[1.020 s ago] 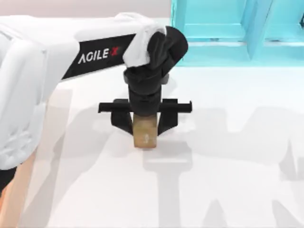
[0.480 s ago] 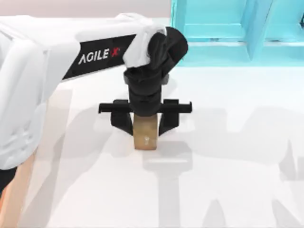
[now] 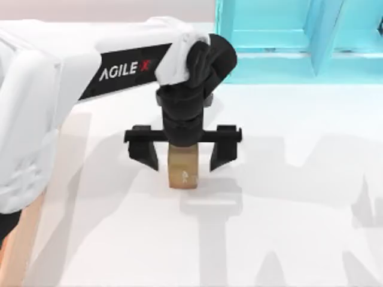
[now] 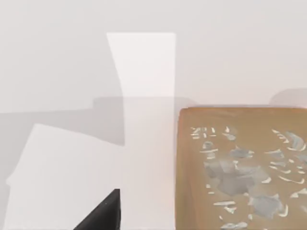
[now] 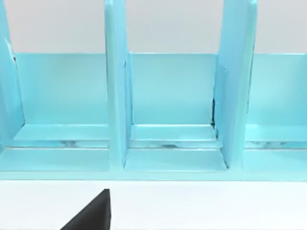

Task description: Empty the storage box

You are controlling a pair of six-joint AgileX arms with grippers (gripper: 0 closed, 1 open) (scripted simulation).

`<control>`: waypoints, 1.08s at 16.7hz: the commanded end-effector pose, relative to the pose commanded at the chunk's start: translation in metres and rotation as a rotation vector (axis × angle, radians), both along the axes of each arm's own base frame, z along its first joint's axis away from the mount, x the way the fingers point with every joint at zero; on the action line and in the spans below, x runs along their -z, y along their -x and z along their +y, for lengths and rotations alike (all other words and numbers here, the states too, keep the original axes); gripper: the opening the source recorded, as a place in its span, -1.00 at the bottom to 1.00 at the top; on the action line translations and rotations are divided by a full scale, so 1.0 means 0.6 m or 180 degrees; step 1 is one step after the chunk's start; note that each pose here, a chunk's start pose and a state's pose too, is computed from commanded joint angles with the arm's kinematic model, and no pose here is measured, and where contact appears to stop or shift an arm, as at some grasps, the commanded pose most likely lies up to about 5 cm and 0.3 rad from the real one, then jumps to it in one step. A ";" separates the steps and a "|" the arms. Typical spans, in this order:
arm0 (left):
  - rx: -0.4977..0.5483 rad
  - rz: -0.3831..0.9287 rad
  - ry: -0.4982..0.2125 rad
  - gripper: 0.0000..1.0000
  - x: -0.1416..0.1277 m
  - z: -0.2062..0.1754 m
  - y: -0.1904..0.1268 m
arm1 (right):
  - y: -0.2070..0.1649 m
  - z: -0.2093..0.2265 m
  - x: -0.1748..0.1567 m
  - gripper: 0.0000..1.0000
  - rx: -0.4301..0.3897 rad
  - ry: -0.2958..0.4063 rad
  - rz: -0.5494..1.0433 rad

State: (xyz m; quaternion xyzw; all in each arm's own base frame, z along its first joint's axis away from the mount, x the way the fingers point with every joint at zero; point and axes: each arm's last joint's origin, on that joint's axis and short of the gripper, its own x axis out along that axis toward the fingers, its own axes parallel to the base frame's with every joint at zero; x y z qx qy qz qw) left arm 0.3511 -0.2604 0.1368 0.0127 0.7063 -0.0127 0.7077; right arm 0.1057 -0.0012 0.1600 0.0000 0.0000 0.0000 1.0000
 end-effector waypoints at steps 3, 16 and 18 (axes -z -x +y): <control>0.0000 0.0000 0.0000 1.00 0.000 0.000 0.000 | 0.000 0.000 0.000 1.00 0.0000 0.0000 0.0000; -0.0002 -0.0001 0.0001 1.00 -0.134 0.000 0.000 | 0.000 0.000 0.000 1.00 0.0000 0.0000 0.0000; -0.0005 0.0006 -0.0005 1.00 -0.131 0.001 -0.001 | 0.000 0.000 0.000 1.00 0.0000 0.0000 0.0000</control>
